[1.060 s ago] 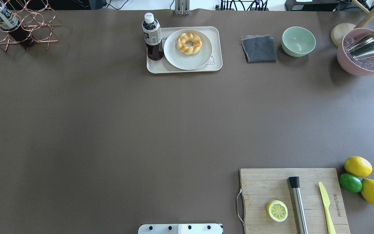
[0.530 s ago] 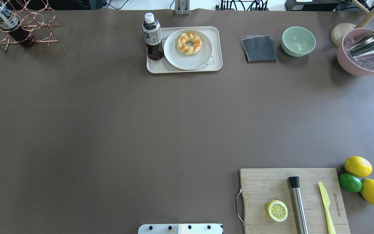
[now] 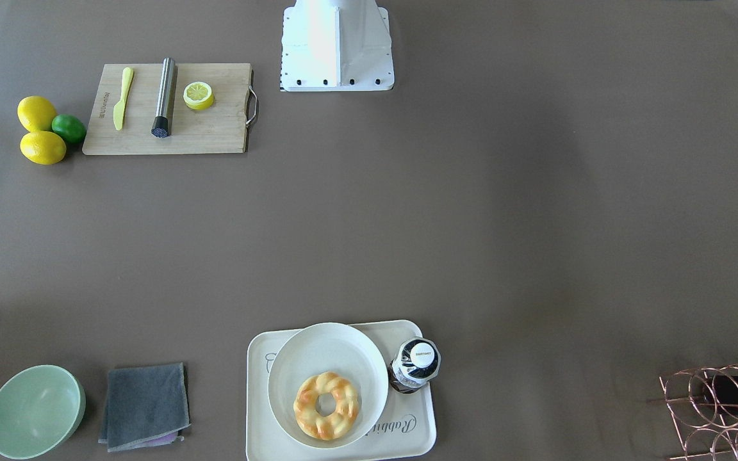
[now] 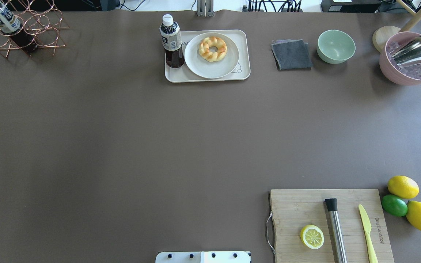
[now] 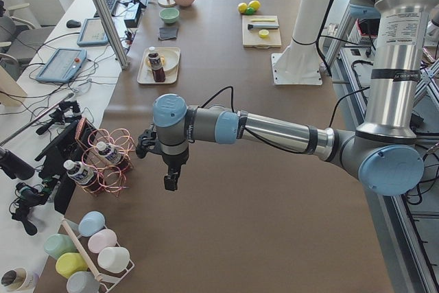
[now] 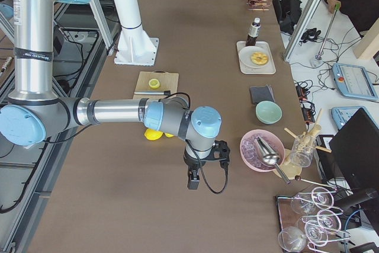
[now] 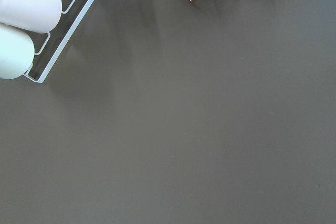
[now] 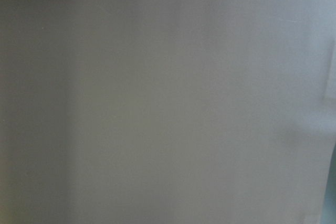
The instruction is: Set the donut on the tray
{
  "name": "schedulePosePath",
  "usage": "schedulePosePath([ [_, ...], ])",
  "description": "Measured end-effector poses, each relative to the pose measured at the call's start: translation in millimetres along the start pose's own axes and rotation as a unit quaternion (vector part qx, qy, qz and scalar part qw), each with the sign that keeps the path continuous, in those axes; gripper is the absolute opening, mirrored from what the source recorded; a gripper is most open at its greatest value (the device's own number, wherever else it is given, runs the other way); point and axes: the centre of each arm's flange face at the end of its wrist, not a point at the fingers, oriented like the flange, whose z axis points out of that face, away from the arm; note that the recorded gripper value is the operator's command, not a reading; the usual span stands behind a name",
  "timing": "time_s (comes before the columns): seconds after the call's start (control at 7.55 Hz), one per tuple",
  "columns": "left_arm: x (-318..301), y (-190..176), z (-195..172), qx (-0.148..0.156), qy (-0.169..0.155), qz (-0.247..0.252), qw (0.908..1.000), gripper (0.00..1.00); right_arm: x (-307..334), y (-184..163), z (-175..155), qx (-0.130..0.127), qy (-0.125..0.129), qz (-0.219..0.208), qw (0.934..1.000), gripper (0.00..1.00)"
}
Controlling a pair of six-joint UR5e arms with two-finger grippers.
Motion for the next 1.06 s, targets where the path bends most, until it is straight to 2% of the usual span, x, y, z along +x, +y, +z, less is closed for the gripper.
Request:
schedulePosePath([
  [0.26, -7.1, 1.9, -0.4, -0.001, -0.003, -0.006, 1.0000, 0.98, -2.9, -6.2, 0.9, 0.006, -0.026, 0.033, 0.9991, 1.00],
  [0.53, -19.6, 9.0, 4.6, -0.005, -0.002, -0.015, 0.9999, 0.98, -6.4, -11.4, -4.6, 0.012, -0.030, 0.050, 0.9982, 1.00],
  [1.06, -57.1, 34.8, -0.3, 0.006, -0.003, -0.049, 0.9988, 0.98, -11.9, -23.5, -15.3, 0.021, -0.029, 0.047, 0.9983, 1.00],
])
